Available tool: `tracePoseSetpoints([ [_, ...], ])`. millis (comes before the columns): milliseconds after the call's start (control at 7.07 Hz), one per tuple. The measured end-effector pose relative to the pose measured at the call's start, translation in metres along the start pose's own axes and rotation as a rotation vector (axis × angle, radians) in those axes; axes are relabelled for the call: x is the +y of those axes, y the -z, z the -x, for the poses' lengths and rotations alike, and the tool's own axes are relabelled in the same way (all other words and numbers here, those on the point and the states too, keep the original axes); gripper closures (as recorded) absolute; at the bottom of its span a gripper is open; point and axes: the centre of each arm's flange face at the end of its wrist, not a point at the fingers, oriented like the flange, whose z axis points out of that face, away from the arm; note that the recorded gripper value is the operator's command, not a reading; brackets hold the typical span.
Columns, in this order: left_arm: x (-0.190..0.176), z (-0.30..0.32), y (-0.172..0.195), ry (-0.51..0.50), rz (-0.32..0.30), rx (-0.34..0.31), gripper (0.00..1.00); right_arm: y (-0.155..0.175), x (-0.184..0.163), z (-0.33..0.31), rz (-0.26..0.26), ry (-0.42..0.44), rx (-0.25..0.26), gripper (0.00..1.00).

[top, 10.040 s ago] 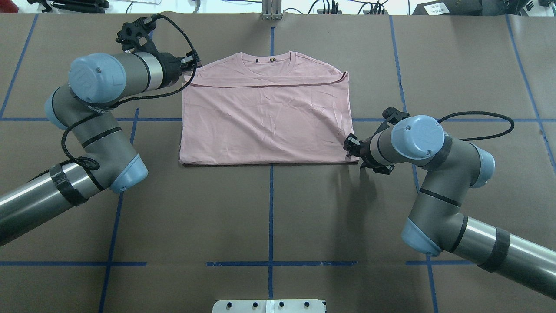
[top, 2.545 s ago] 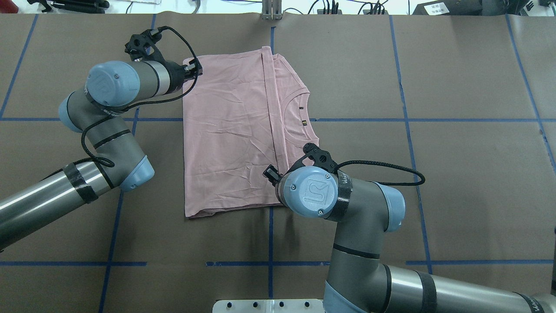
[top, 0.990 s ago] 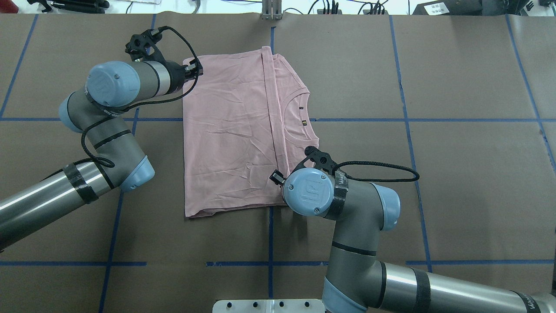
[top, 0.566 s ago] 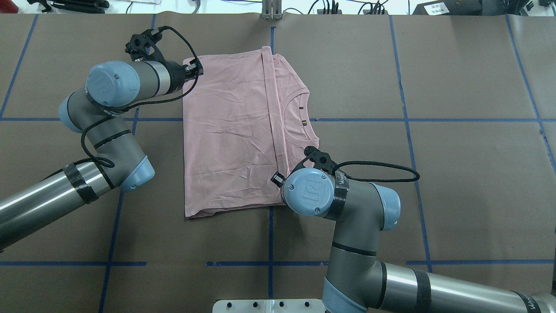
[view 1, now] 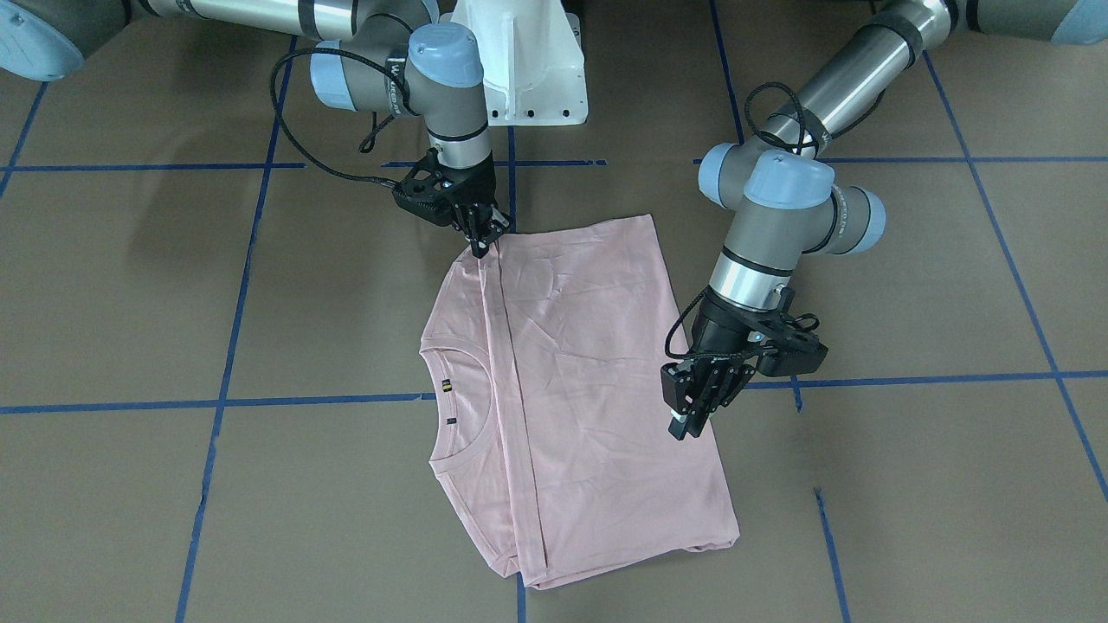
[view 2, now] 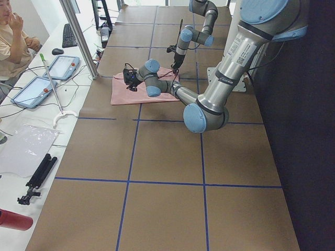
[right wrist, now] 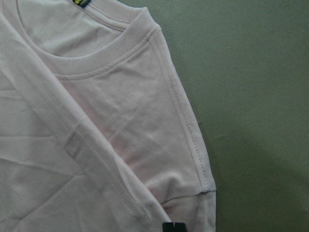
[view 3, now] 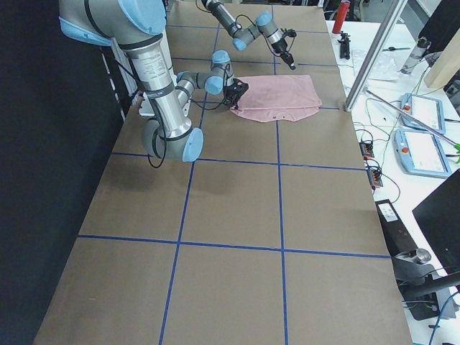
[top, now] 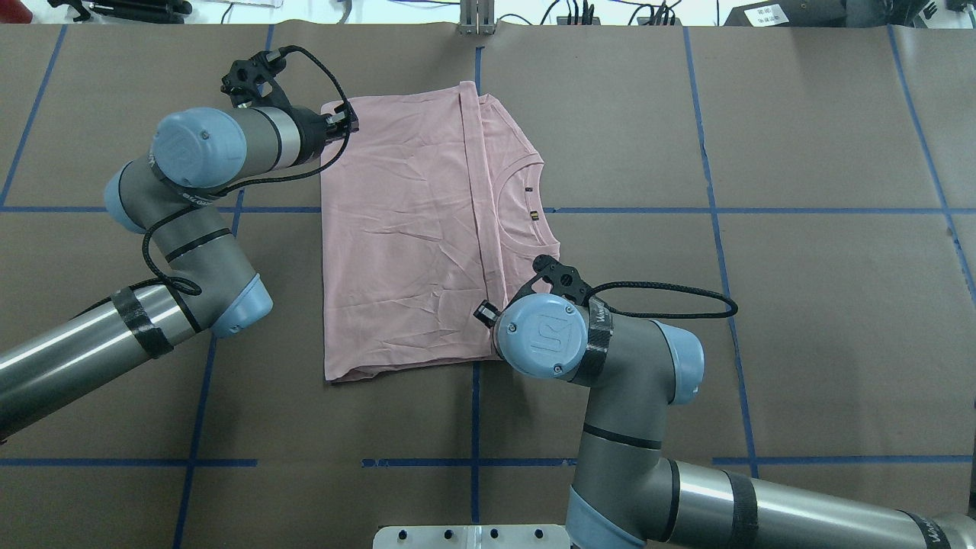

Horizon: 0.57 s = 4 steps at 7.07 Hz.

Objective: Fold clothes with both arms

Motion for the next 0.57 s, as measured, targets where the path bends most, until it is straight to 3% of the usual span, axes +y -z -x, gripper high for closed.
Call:
tracePoseSetpoints([
  [283, 0.0041, -0.0008, -0.0004, -0.001, 0.005, 0.001, 0.67, -0.0005, -0.0011, 0.0003, -0.004, -0.001, 0.000, 0.45],
  [424, 0.0065, -0.0010, -0.0008, -0.002, 0.008, 0.001, 0.67, -0.0010, -0.0021, 0.0005, -0.007, -0.001, 0.001, 0.38],
  [566, 0.0089, -0.0012, -0.0012, 0.000, 0.012, 0.000, 0.67, -0.0016, -0.0032, 0.0005, -0.011, -0.002, 0.003, 0.37],
])
